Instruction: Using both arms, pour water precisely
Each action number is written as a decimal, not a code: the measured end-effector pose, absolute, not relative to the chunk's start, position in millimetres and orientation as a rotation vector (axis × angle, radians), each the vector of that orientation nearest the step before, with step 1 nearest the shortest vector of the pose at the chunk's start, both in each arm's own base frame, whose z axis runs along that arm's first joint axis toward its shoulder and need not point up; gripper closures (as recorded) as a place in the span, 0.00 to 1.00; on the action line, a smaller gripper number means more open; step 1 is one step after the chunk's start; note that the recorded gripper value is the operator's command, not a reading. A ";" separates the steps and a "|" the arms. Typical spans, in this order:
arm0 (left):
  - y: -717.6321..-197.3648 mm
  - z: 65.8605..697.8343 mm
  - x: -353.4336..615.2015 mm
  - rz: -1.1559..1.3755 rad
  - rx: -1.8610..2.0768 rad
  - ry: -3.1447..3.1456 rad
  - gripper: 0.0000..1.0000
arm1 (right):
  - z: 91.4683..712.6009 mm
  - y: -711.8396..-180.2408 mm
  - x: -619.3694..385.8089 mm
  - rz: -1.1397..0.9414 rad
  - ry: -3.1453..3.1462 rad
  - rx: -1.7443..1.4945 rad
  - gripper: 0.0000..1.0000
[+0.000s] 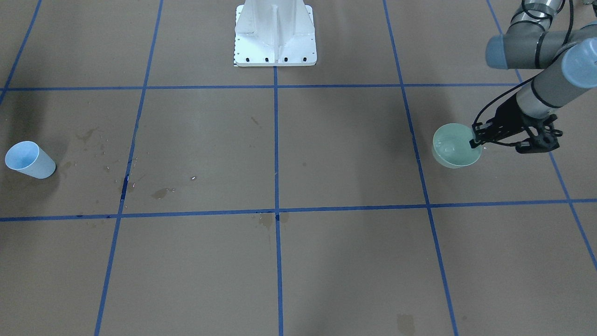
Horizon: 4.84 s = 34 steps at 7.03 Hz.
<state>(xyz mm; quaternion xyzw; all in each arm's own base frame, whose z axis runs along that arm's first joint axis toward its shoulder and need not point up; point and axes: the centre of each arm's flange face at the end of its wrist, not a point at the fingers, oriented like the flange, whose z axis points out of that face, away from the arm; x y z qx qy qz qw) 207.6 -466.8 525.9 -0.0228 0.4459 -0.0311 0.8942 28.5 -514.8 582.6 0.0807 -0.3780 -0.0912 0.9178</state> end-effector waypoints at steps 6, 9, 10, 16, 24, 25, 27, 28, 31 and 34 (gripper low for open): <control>-387.9 646.6 124.9 -0.051 -0.063 0.854 1.00 | 582.5 -514.8 27.9 -0.188 -0.778 0.165 0.00; -394.4 646.8 129.6 -0.079 -0.075 0.854 0.77 | 581.6 -515.6 27.7 -0.189 -0.778 0.167 0.00; -398.4 643.9 132.4 -0.090 -0.077 0.858 0.53 | 581.6 -515.6 27.8 -0.189 -0.777 0.167 0.00; -417.7 623.4 142.6 -0.125 -0.062 0.876 0.00 | 582.6 -516.0 27.8 -0.188 -0.777 0.164 0.00; -528.8 521.0 64.5 0.117 0.101 0.715 0.00 | 598.7 -500.9 33.8 -0.166 -0.776 0.134 0.00; -537.8 530.0 27.4 0.155 0.108 0.694 0.00 | 600.9 -499.1 34.5 -0.160 -0.778 0.124 0.00; -537.1 574.8 -27.0 0.193 0.094 0.680 0.00 | 599.0 -495.4 35.8 -0.135 -0.807 0.080 0.00; -533.1 600.6 -45.0 0.202 0.075 0.680 0.00 | 593.8 -491.5 36.9 -0.118 -0.827 0.052 0.00; -503.0 645.1 -56.5 0.190 0.030 0.706 0.00 | 589.9 -483.3 38.5 -0.097 -0.843 0.016 0.00; -497.8 644.4 -54.1 0.144 0.015 0.744 0.00 | 596.4 -481.4 38.6 -0.093 -0.839 0.002 0.00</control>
